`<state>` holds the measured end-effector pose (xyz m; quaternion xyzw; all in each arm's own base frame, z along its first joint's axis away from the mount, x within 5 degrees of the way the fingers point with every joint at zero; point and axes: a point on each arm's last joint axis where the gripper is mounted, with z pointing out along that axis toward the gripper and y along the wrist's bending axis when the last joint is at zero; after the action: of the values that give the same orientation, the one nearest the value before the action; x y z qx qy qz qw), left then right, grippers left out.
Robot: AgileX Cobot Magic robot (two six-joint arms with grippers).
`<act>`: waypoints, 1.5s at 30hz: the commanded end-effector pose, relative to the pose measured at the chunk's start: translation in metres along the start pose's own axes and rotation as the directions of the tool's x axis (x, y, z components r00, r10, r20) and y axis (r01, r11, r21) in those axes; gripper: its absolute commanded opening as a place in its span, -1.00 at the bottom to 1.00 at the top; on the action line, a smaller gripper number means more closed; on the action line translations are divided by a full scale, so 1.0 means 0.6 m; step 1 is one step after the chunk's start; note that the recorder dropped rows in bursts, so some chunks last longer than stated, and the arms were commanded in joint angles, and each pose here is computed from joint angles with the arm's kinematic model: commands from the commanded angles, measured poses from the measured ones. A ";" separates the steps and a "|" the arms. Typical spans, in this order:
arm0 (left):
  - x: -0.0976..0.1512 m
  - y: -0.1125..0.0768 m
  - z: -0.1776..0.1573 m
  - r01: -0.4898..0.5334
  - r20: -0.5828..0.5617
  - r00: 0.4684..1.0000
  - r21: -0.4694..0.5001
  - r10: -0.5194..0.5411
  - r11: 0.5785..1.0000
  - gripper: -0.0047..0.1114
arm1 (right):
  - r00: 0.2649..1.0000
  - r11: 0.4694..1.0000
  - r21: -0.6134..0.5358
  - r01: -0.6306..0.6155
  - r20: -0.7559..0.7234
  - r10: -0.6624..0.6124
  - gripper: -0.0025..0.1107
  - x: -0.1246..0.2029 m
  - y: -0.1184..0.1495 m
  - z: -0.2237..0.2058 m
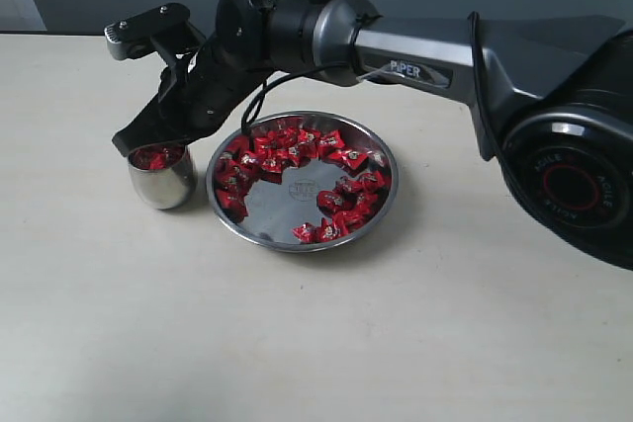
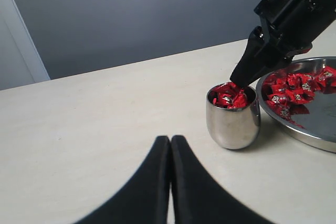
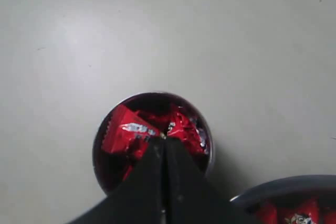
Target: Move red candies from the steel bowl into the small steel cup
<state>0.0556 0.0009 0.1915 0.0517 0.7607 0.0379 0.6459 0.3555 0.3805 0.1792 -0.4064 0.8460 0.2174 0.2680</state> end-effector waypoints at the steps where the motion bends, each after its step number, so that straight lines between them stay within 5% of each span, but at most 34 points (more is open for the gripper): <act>1: 0.000 0.000 0.000 0.004 0.012 1.000 0.001 -0.004 1.000 -0.91 | 1.000 1.000 0.010 0.024 -0.007 -0.024 -0.97 -0.001 -0.002 -0.003; 4: 0.000 0.000 0.000 0.004 0.012 1.000 0.001 -0.004 1.000 -0.91 | 1.000 1.000 0.010 0.026 -0.007 -0.026 -0.87 -0.002 -0.002 -0.004; 7: 0.000 0.000 0.000 0.004 0.012 1.000 0.001 -0.004 1.000 -0.91 | 1.000 1.000 0.012 0.028 -0.004 -0.028 -0.46 -0.004 -0.001 -0.007; 9: 0.000 0.000 0.000 0.004 0.012 1.000 0.001 -0.004 1.000 -0.91 | 1.000 1.000 0.012 0.029 -0.001 -0.029 -0.40 -0.005 -0.001 -0.009; 45: 0.000 0.000 0.000 0.004 0.012 1.000 0.001 -0.004 1.000 -0.91 | 0.985 0.991 0.091 0.097 0.136 -0.108 -0.41 -0.059 0.008 -0.097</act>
<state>0.0556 0.0009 0.1915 0.0517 0.7607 0.0379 0.6459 0.3550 0.3726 0.2257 -0.4237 0.8208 0.1962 0.3290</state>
